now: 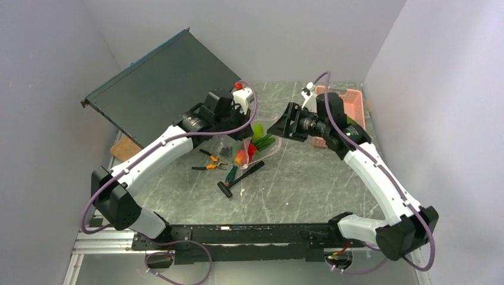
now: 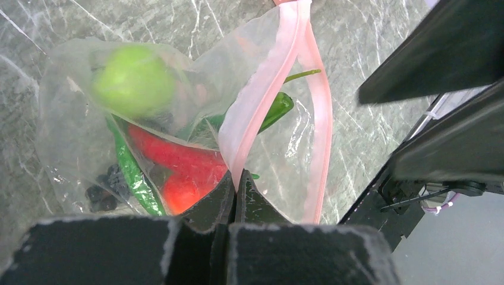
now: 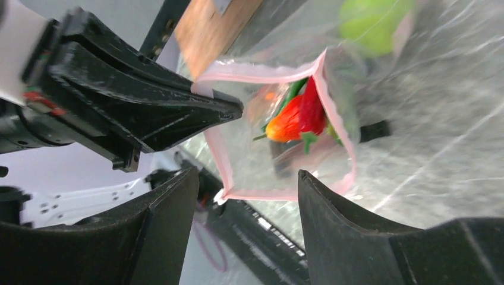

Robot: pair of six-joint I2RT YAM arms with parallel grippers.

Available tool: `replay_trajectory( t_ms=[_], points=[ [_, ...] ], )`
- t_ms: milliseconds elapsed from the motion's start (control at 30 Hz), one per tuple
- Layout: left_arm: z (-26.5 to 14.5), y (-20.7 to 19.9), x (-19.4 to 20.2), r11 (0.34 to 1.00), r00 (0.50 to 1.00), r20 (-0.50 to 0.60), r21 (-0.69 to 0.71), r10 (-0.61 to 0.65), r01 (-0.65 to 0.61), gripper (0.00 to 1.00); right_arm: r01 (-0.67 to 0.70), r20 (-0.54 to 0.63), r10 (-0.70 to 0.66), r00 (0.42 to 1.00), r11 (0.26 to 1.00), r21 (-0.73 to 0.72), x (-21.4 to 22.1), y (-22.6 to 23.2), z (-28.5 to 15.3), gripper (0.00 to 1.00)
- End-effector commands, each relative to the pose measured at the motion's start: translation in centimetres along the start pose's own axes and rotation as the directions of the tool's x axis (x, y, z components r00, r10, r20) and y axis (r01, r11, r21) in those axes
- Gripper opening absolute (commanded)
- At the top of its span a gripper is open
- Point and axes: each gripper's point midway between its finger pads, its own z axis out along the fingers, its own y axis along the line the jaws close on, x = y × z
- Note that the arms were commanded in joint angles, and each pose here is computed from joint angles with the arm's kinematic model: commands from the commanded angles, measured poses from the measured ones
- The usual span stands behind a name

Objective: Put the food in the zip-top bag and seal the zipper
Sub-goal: Place the fake vegetable in the zipper food storage bag, then adjust the zipper food storage bag at the center of the board.

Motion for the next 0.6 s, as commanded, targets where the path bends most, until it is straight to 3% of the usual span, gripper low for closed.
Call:
replay_trajectory(
  t_ms=[0, 200, 367, 567],
  points=[
    [-1.8, -0.9, -2.6, 0.999, 0.995, 0.088, 0.006, 0.038, -0.039, 0.0, 0.183, 0.125, -0.213, 0.969, 0.959, 0.218, -3.2, -1.5, -3.6, 0.64],
    [-1.6, -1.0, -2.4, 0.999, 0.996, 0.082, 0.012, 0.035, -0.037, 0.0, 0.271, 0.175, -0.302, 0.937, 0.945, 0.183, -4.4, -1.0, -2.4, 0.62],
    [-1.8, -0.9, -2.6, 0.999, 0.995, 0.086, 0.002, 0.042, -0.042, 0.0, 0.306, 0.171, -0.349, 0.921, 0.922, 0.236, -4.6, -2.4, -0.5, 0.56],
    [-2.3, -1.0, -2.9, 0.999, 0.994, 0.098, -0.001, 0.048, -0.049, 0.0, 0.318, 0.128, -0.357, 0.925, 0.915, 0.248, -2.0, -3.3, 0.4, 0.52]
  ],
)
